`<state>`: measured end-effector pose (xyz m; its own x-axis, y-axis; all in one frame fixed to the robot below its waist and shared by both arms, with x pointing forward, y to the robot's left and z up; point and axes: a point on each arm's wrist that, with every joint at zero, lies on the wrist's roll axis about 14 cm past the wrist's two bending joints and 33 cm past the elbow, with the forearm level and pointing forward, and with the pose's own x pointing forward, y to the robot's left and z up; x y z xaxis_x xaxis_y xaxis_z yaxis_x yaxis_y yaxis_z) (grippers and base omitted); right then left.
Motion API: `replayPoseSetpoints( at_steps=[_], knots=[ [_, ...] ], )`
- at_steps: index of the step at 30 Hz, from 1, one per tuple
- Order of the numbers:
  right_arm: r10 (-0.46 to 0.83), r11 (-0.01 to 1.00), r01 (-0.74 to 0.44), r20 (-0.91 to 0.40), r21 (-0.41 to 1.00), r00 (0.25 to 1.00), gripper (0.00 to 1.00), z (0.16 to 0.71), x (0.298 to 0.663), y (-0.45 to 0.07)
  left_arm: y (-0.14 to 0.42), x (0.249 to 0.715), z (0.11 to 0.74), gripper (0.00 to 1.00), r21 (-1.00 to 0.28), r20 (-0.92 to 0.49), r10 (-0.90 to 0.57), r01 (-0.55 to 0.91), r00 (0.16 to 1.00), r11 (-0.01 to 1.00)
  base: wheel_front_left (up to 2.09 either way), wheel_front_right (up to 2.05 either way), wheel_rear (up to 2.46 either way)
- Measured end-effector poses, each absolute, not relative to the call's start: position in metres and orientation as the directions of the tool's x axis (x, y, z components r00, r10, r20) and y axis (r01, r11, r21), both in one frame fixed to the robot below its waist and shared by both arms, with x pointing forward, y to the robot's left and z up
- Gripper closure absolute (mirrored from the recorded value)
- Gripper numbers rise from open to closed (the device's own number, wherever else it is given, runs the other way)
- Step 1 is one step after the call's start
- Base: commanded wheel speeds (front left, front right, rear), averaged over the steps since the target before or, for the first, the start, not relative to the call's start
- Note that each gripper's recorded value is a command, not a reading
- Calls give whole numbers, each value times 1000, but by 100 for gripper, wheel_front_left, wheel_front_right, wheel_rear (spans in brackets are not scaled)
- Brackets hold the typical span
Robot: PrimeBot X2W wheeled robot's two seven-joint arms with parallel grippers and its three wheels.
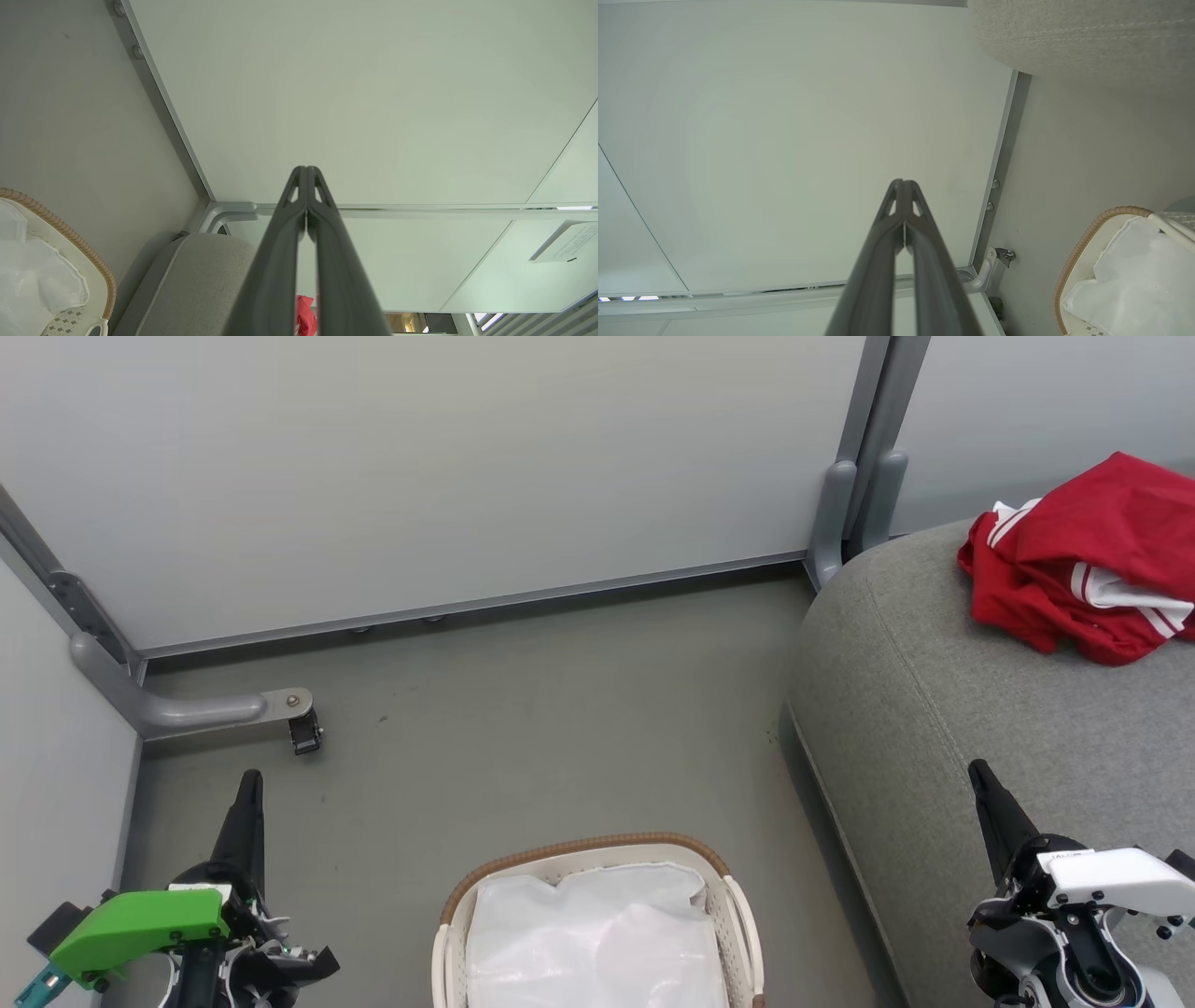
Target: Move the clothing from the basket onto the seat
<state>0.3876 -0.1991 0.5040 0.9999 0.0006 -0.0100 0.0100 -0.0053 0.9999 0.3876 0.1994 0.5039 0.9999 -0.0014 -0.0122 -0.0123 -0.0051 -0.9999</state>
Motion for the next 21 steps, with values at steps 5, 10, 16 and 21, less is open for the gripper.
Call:
replayPoseSetpoints(
  at_steps=[5, 10, 16, 21],
  knots=[
    [1, -5, 10, -10, 1000, 1000, 100, 504, 388, -199, 199, 388, 504, 100, -1000, -12, -2, -12, 1000, -5, 0, 0, 0],
    [1, -5, 10, -10, 1000, 1000, 100, 504, 388, -199, 199, 388, 504, 100, -1000, -12, -2, -12, 1000, -5, 0, 0, 0],
    [1, -5, 10, -10, 1000, 1000, 100, 504, 388, -199, 200, 388, 504, 100, -1000, -12, -2, -12, 1000, -5, 0, 0, 0],
    [1, -5, 10, -10, 1000, 1000, 100, 504, 388, -199, 200, 388, 504, 100, -1000, -12, -2, -12, 1000, -5, 0, 0, 0]
  ],
)
